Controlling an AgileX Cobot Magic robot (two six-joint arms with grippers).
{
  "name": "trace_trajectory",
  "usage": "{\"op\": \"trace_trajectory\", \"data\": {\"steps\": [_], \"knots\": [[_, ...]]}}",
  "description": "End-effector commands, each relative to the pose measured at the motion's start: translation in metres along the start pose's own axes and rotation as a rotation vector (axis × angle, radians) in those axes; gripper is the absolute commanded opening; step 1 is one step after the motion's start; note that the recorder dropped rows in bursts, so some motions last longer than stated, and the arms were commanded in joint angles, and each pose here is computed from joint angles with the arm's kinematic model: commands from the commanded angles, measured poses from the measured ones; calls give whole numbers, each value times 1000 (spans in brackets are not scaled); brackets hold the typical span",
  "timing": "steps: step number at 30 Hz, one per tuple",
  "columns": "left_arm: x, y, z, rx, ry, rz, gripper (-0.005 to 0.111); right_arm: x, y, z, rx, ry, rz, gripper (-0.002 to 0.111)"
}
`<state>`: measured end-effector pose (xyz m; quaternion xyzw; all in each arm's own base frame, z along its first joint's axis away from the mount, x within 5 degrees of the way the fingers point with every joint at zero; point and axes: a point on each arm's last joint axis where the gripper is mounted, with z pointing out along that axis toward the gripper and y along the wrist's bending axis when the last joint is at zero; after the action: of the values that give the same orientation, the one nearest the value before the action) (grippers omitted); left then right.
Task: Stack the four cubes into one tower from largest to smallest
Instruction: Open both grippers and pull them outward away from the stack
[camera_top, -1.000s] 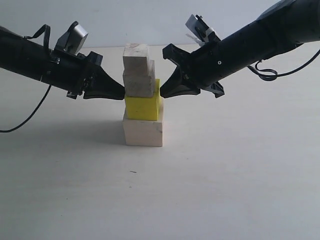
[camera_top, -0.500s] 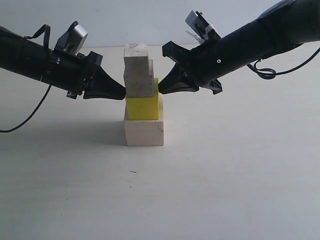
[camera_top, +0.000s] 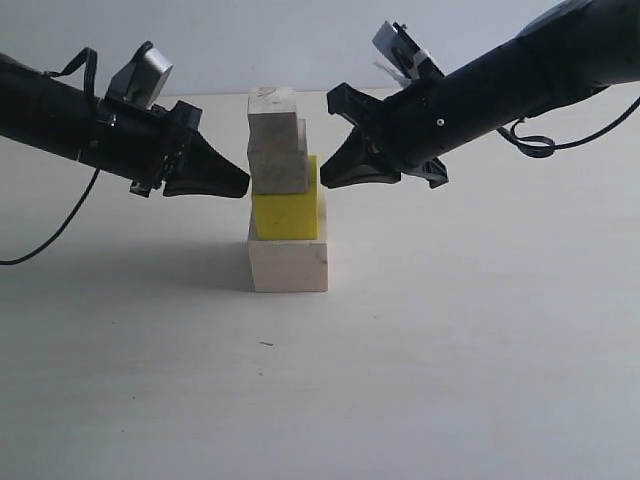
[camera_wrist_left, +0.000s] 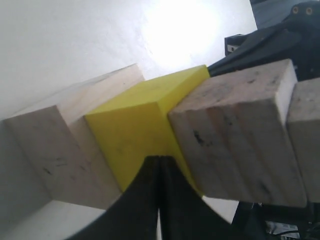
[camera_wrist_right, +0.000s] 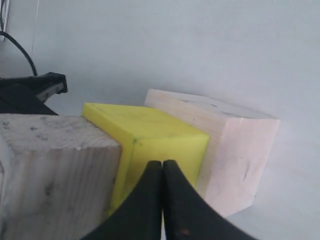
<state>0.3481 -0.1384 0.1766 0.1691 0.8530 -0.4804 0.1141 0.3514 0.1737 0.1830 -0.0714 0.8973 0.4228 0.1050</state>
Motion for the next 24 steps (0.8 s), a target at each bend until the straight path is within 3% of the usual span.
{"op": "trace_trajectory", "data": {"steps": [1,6,12,21,24], "knots": [[-4,0,-17,-18,-44,0,0,-2,-6,-14,78,-15,5,0],[1,11,-20,-77,-47,-34,0,3,-16,-17,178,32,46,0],[13,24,-11,-88,-16,-90,0,12,-26,-12,208,38,74,0],[25,33,8,-85,44,-128,0,32,-44,4,186,131,160,0],[42,41,11,-113,41,-198,0,48,-45,4,152,151,172,0]]}}
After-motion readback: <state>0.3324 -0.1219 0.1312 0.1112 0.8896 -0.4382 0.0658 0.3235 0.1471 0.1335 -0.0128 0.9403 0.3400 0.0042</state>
